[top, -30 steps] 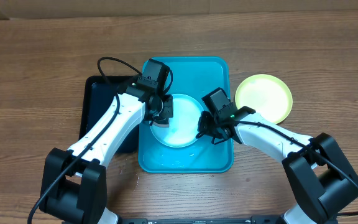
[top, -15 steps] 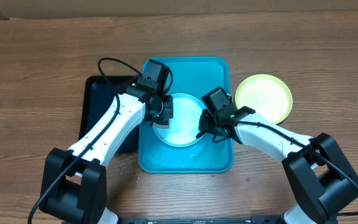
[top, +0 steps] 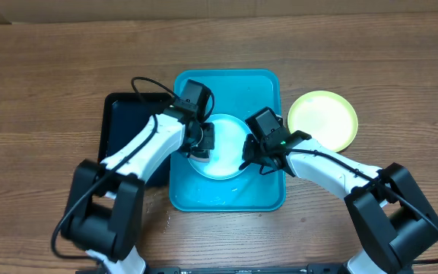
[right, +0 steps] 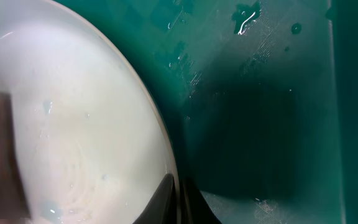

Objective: Clean dirty plates on tray and stack at the side
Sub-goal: 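Scrub the white plate with the sponge while the right gripper holds its rim, then carry the sponge left, drop it on the black tray, raise left arm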

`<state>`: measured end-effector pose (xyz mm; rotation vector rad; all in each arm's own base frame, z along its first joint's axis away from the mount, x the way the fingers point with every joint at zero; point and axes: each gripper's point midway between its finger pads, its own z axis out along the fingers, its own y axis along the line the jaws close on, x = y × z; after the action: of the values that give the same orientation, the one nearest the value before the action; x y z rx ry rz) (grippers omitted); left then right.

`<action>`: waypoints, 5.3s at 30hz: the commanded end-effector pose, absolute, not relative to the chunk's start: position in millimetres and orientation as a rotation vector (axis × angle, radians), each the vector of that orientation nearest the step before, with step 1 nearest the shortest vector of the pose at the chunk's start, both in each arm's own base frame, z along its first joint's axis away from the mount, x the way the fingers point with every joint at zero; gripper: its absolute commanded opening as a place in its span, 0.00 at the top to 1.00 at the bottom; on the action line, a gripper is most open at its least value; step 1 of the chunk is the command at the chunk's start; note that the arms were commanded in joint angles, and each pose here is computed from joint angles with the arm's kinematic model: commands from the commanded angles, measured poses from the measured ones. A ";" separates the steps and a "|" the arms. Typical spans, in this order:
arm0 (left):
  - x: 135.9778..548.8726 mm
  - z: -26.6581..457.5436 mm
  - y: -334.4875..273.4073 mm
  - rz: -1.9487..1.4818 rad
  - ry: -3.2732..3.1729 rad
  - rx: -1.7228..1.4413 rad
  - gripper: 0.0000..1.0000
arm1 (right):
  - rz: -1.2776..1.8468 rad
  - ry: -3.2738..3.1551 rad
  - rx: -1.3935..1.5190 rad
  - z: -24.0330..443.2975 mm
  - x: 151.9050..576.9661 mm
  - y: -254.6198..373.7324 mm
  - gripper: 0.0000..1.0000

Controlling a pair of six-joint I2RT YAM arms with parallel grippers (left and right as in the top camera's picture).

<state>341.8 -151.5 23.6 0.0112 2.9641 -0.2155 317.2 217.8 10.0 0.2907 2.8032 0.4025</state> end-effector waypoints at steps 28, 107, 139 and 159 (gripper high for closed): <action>354.7 69.3 -171.8 -0.489 2.915 0.186 0.96 | 0.404 2.779 0.275 17.2 322.8 221.2 0.96; 324.7 39.4 -226.2 -1.116 2.905 0.258 0.96 | 0.400 2.784 0.276 16.7 321.8 220.5 0.96; 316.0 44.0 -3.8 0.016 3.095 -0.355 0.96 | 0.398 2.785 0.277 16.6 321.6 220.2 0.90; 350.3 181.3 -36.4 -0.306 2.824 -0.268 0.46 | 0.380 2.776 0.281 16.5 323.3 218.0 0.63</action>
<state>346.4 -28.0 130.3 -0.3063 2.9614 -0.2177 317.1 215.4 9.6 0.2890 2.8036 0.3819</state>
